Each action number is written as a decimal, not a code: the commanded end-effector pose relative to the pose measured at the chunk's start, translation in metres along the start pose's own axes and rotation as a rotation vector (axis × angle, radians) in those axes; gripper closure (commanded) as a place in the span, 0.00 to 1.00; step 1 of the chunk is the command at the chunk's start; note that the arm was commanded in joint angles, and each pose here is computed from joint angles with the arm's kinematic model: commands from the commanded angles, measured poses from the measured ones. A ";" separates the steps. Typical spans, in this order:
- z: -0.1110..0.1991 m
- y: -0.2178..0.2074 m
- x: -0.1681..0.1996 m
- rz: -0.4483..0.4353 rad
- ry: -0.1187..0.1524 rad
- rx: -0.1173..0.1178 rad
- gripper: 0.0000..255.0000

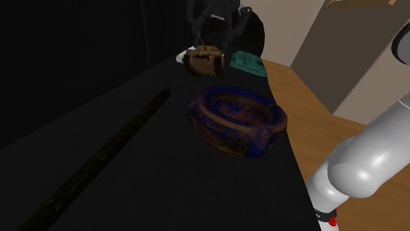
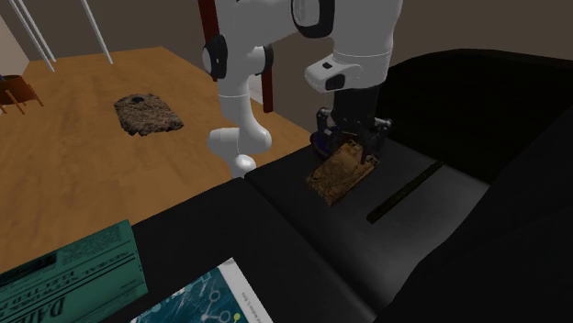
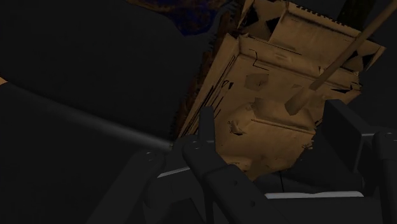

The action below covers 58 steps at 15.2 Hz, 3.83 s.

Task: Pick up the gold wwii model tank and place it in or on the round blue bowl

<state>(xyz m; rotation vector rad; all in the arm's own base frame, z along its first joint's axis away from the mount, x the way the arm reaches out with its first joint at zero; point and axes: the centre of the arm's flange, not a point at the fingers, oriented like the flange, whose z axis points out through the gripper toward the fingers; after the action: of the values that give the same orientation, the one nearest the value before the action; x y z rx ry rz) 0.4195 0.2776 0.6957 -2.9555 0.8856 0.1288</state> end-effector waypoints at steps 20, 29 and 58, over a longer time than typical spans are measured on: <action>-0.095 0.010 -0.047 0.000 0.000 0.000 1.00; -0.103 0.043 -0.161 0.000 0.000 0.000 1.00; -0.008 0.049 -0.161 0.000 0.000 0.000 0.00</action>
<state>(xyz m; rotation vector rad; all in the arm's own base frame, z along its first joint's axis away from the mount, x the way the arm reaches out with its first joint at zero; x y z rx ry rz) 0.2586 0.3242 0.7180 -2.9550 0.8857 0.1279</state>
